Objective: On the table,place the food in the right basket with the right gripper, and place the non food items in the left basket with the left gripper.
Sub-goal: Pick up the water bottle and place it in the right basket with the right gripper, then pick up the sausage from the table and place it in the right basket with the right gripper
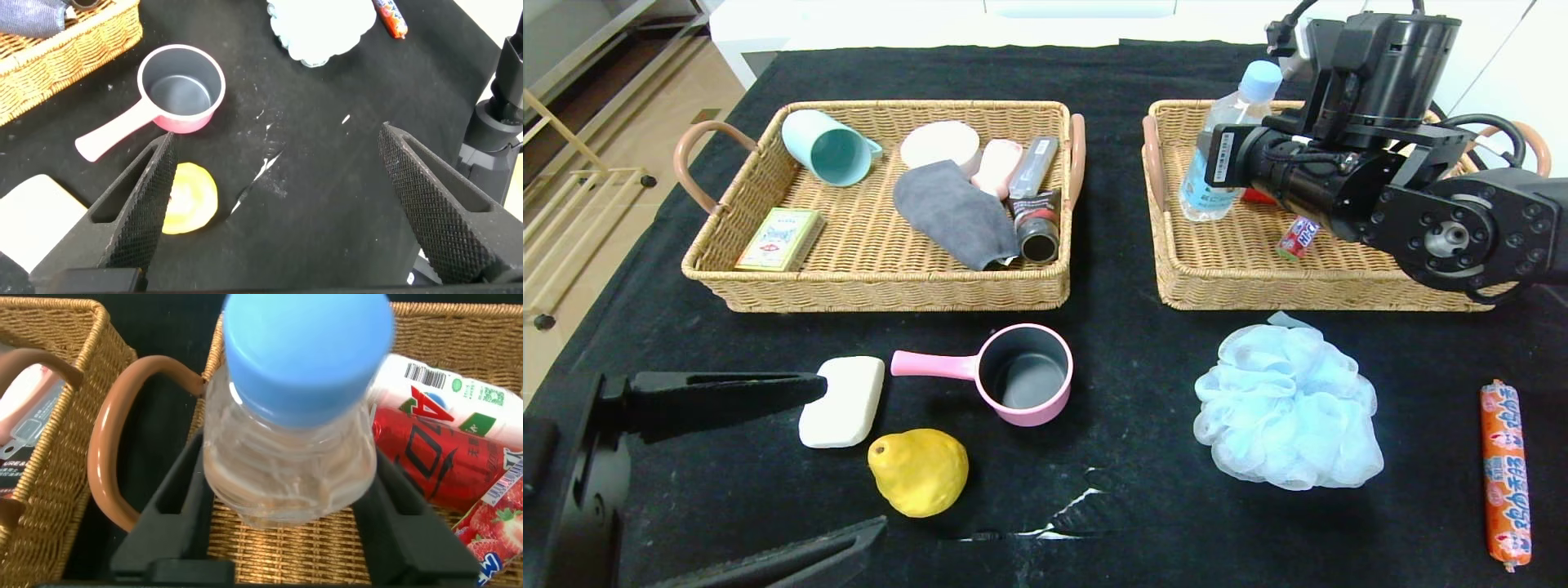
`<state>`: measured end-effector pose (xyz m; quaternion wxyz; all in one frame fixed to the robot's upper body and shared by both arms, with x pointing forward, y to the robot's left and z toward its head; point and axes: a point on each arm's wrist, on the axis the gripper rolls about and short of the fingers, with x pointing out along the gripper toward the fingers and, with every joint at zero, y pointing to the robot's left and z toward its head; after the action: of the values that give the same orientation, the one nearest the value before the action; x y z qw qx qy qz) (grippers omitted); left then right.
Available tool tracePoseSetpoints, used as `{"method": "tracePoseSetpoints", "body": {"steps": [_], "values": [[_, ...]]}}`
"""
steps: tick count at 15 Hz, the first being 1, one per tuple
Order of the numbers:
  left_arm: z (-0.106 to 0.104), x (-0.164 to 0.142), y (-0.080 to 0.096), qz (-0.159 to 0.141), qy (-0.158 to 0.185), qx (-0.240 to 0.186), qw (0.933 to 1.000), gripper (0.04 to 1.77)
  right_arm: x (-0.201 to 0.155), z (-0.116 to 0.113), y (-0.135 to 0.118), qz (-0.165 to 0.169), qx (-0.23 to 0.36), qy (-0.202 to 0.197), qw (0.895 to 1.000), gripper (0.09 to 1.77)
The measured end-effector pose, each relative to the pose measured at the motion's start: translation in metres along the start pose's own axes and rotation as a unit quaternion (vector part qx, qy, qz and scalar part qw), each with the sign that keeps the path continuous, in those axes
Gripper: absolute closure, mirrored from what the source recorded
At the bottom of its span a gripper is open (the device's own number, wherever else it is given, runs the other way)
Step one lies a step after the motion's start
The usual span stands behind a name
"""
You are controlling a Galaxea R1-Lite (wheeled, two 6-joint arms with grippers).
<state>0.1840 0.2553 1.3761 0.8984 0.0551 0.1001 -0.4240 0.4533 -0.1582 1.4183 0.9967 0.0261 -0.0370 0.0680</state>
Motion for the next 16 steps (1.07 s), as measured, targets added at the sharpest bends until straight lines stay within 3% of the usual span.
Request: {"method": "tracePoseSetpoints", "body": {"steps": [4,9,16], "values": [[0.0,0.001,0.0,-0.001,0.002,0.0,1.0,0.05,-0.001,-0.001,0.0,0.001,0.0,0.001,1.0,0.53],[-0.001,0.001,0.0,-0.001,0.002,0.0,1.0,0.05,-0.009,-0.004,0.0,0.001,-0.002,0.007,1.0,0.36],[-0.001,0.001,0.0,-0.002,0.002,0.0,1.0,0.05,-0.072,-0.005,-0.007,0.019,-0.016,0.025,0.999,0.23]]}}
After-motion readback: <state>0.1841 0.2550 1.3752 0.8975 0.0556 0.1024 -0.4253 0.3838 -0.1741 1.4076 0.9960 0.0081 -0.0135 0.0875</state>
